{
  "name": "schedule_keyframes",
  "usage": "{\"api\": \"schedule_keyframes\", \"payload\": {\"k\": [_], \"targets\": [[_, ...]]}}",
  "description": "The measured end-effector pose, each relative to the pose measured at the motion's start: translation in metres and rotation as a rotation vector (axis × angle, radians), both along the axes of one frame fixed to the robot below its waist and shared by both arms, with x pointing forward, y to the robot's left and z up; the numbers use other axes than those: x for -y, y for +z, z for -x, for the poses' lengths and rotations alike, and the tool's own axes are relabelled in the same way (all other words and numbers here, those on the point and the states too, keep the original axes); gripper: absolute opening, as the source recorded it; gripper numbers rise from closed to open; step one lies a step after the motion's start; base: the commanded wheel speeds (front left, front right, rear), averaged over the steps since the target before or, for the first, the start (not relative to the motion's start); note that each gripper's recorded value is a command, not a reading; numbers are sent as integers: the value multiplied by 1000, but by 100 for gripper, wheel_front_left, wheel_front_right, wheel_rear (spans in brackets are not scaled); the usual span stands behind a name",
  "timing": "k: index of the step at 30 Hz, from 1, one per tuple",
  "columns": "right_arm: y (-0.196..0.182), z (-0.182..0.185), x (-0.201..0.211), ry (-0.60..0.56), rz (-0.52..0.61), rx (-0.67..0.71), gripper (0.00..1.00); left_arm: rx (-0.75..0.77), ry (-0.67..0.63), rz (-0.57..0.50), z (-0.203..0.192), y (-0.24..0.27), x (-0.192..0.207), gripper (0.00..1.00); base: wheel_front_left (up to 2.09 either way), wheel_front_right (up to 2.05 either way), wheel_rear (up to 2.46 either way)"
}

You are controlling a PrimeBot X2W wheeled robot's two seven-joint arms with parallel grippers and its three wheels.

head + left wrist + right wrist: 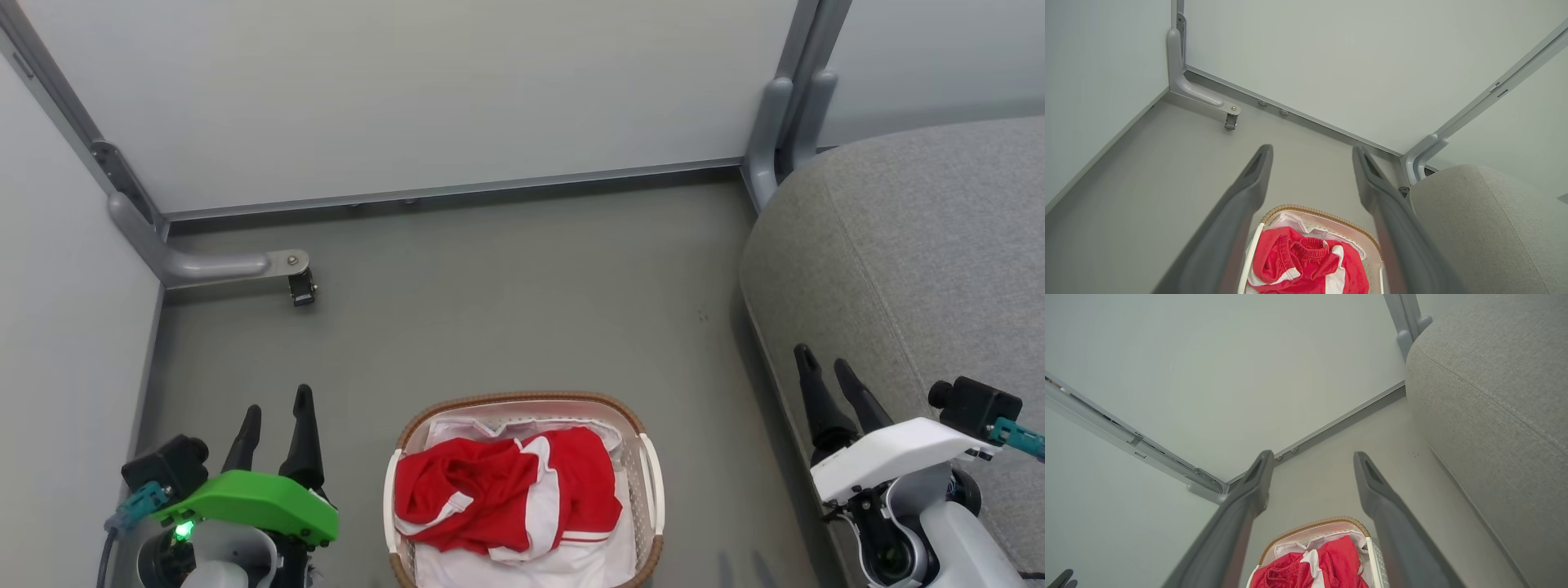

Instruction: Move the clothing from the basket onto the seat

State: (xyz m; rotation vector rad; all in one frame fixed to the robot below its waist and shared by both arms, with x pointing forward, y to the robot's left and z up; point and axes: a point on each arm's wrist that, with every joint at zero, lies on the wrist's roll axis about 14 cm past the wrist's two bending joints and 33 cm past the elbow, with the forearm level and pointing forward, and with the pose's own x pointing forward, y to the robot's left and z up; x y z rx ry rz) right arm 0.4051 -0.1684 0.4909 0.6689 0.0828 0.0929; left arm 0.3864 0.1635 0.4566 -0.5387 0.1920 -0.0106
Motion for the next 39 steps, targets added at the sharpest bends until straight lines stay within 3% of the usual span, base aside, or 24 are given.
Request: {"api": "schedule_keyframes", "payload": {"k": [19, 39], "targets": [[3, -7, -8, 43, 241, 61, 100, 37, -39, -269, -5, 3, 6, 100, 0, 0, 0], [-13, -6, -8, 36, 389, 49, 100, 105, 14, -364, -6, 15, -5, 100, 0, 0, 0]]}}
